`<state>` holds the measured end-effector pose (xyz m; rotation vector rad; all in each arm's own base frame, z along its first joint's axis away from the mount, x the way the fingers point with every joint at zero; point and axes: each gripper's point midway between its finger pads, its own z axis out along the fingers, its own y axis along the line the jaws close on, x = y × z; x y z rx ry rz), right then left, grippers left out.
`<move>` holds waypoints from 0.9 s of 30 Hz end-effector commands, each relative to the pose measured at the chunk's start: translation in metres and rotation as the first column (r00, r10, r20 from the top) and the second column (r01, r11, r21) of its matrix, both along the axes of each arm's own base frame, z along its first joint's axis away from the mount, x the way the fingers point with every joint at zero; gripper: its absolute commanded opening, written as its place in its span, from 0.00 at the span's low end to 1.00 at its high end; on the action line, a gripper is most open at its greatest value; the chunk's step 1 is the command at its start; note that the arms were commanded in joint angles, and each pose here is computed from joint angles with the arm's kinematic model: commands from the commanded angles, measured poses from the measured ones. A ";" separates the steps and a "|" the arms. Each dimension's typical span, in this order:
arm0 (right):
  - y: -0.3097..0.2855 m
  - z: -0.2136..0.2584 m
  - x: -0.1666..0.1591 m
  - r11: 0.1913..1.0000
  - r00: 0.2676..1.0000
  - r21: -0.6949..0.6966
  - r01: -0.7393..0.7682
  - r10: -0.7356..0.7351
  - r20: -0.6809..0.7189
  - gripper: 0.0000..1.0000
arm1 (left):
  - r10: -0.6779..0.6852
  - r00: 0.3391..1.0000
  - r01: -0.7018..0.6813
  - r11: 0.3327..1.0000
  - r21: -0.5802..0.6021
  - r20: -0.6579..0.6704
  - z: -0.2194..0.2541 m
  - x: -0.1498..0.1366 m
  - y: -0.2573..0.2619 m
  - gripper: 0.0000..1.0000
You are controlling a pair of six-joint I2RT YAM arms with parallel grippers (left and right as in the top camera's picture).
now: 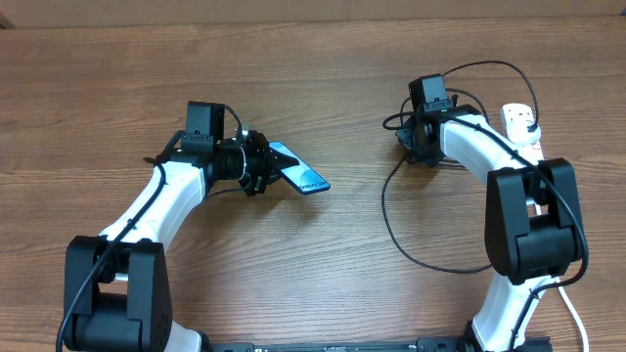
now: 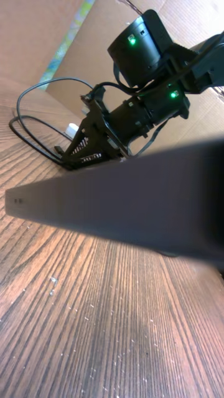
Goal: Plug charger to phone and switch on socket
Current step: 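Grasp the USB-C cable near its plug with the right gripper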
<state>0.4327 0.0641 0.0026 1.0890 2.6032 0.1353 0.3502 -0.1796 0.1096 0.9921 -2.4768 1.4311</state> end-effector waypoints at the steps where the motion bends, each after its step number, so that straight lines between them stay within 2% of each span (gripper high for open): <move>1: -0.003 -0.025 -0.005 1.000 0.999 -0.009 0.003 -0.003 -0.054 0.15 | -0.051 0.996 0.054 0.998 -0.038 0.067 0.018 0.003 -0.007 0.04; 5: -0.003 -0.025 -0.004 1.000 0.999 -0.010 0.002 -0.003 -0.050 0.04 | -0.052 0.996 0.055 0.998 -0.038 0.067 0.018 0.002 -0.007 0.04; 10: -0.002 -0.008 0.003 0.996 0.997 -0.030 -0.081 0.081 -0.021 0.04 | -0.095 0.989 0.100 0.994 -0.044 0.116 0.021 0.000 -0.010 0.04; 14: 0.000 0.034 0.009 0.987 0.987 -0.052 -0.152 0.154 0.036 0.04 | -0.137 0.974 0.145 0.989 -0.036 0.182 0.024 0.000 -0.011 0.04; 17: 0.005 0.078 0.008 0.973 0.968 -0.061 -0.222 0.228 0.108 0.04 | -0.172 0.946 0.200 0.977 -0.078 0.275 0.038 0.003 -0.015 0.04; 21: 0.033 0.143 -0.011 0.915 0.893 0.024 -0.402 0.387 0.228 0.04 | -0.179 0.878 0.275 0.948 -0.162 0.443 0.071 0.013 -0.013 0.04; 25: 0.072 0.195 -0.052 0.754 0.739 0.122 -0.645 0.576 0.351 0.04 | -0.146 0.837 0.287 0.937 -0.197 0.527 0.092 0.025 0.000 0.04; 27: 0.082 0.208 -0.076 0.679 0.674 0.139 -0.721 0.639 0.370 0.04 | -0.137 0.810 0.297 0.934 -0.198 0.571 0.100 0.028 0.007 0.04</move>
